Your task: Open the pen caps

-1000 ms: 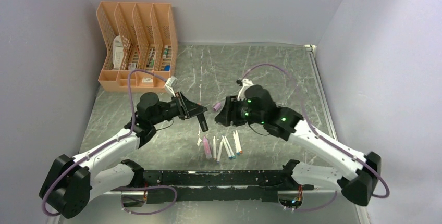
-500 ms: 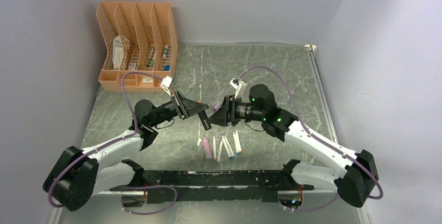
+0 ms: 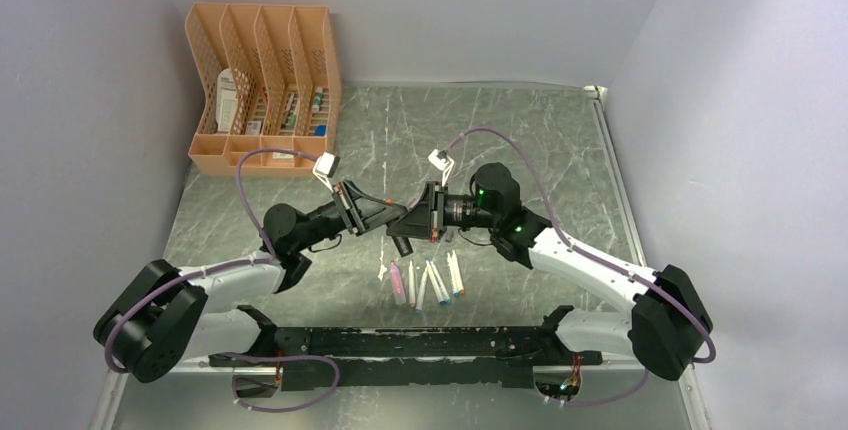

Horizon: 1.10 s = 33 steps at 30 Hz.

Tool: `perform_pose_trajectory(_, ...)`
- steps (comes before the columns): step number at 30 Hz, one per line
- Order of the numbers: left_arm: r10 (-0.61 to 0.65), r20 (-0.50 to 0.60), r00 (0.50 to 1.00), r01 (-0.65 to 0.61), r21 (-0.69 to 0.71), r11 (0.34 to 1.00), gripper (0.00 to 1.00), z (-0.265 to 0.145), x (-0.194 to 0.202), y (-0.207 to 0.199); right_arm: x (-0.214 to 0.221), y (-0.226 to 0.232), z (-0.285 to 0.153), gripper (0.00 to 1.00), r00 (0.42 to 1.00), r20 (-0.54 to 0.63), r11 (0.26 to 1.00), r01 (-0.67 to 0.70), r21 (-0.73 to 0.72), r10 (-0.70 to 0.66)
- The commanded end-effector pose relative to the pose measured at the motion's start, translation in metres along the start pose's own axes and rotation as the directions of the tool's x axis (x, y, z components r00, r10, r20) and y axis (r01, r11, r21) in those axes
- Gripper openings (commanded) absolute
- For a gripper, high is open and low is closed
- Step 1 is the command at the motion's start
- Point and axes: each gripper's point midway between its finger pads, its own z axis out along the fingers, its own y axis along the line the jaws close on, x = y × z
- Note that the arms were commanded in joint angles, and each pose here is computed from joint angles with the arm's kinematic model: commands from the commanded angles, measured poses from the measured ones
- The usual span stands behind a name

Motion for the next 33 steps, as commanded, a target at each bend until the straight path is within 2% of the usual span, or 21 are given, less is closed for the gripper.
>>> perform_pose_trajectory(1,0.047,0.044,0.998,-0.053,0.138,0.989,0.16,0.0,-0.004,-0.033,-0.001,0.007,0.0,0.0,1.0,0.01,0.998,0.011,-0.054,-0.011)
perform_pose_trajectory(3,0.058,0.041,0.997,-0.063,0.133,0.989,0.37,0.001,-0.005,-0.034,0.002,0.009,-0.006,0.0,1.0,0.014,0.999,0.018,-0.051,-0.017)
perform_pose_trajectory(6,0.082,0.056,0.995,-0.087,0.099,0.991,0.62,0.001,-0.009,-0.033,0.007,0.012,-0.016,0.0,0.999,0.019,0.999,0.04,-0.028,-0.039)
perform_pose_trajectory(9,0.112,0.083,0.99,-0.116,0.045,0.992,0.7,0.002,-0.016,-0.03,0.015,0.014,-0.026,0.0,0.999,0.016,0.999,0.044,-0.02,-0.044)
perform_pose_trajectory(15,0.122,0.076,0.99,-0.123,0.013,0.992,0.68,0.006,-0.02,-0.03,0.015,0.021,-0.035,0.0,0.997,0.038,0.998,0.066,-0.02,-0.065)
perform_pose_trajectory(27,0.073,0.04,0.997,-0.075,0.044,0.996,0.59,0.012,-0.009,-0.023,-0.001,0.018,-0.018,0.0,0.995,0.036,0.996,0.092,-0.02,-0.091)
perform_pose_trajectory(30,0.069,0.042,0.997,-0.07,0.035,0.997,0.55,0.011,-0.009,-0.021,-0.005,0.017,-0.014,0.0,0.995,0.039,0.995,0.093,-0.021,-0.092)
perform_pose_trajectory(33,0.067,0.039,0.997,-0.068,0.031,0.997,0.45,0.012,-0.008,-0.02,-0.006,0.014,-0.013,0.0,0.995,0.045,0.995,0.095,-0.013,-0.094)
